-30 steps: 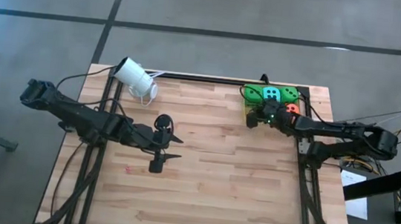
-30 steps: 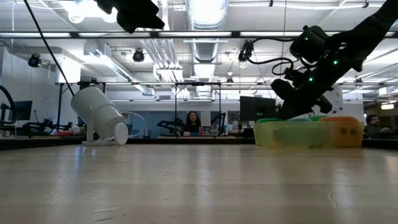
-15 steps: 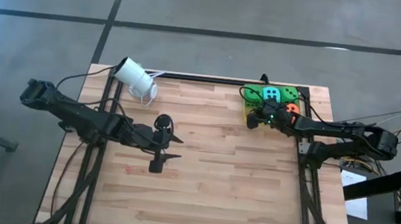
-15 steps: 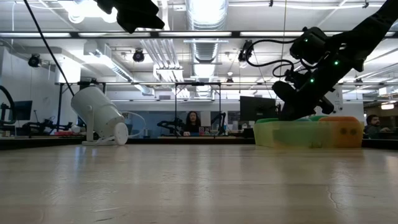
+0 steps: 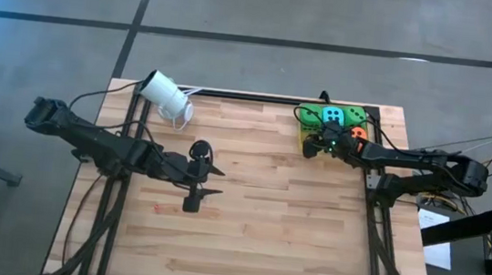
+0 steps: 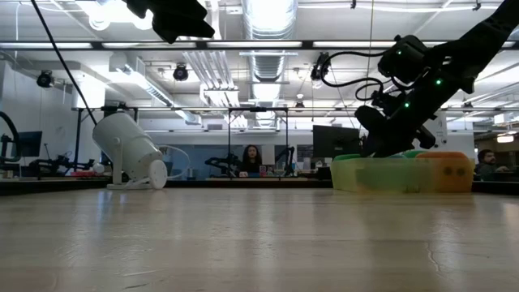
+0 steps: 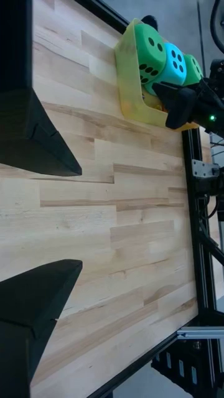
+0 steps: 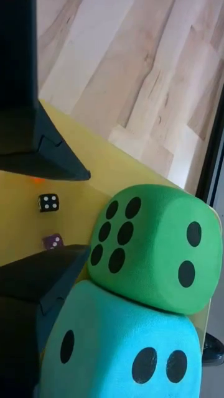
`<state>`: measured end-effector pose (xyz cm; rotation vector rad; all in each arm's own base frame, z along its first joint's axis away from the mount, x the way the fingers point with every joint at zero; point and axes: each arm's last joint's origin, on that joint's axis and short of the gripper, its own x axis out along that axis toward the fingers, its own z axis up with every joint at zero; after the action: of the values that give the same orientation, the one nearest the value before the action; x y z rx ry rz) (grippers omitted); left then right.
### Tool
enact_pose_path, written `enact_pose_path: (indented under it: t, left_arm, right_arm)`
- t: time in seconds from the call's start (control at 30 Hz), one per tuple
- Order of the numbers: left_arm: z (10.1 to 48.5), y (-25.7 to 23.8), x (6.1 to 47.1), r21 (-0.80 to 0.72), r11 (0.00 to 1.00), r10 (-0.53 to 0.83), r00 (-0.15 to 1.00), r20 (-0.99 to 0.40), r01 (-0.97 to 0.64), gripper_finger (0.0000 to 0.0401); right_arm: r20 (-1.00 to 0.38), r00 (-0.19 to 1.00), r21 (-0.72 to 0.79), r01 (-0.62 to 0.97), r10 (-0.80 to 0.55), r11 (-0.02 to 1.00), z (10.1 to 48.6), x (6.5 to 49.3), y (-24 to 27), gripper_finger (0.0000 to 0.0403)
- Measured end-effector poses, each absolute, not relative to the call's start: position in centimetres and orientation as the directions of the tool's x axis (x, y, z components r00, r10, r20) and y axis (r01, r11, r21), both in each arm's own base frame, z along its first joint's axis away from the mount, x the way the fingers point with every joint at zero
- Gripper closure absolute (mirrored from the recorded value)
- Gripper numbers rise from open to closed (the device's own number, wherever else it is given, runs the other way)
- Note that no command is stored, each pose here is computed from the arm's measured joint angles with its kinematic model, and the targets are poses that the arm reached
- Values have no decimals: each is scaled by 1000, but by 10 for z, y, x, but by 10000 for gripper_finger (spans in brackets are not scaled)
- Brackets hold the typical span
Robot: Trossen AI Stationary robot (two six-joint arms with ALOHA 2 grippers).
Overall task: Pick & Place Dice
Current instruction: Put the small red dice into the yellow bin
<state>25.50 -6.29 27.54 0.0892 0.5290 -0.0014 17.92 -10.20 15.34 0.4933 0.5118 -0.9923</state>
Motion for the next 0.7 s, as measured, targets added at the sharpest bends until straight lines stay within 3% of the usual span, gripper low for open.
enact_pose_path:
  t: [0.4,0.7]
  left_arm:
    - [270,-62,252,93,995,29,830,-557,28,167]
    - [257,-59,241,46,998,58,725,-686,-36,168]
  right_arm:
    - [-598,468,162,866,-651,473,159,181,-101,217]
    - [-527,593,112,758,-609,642,177,186,-78,218]
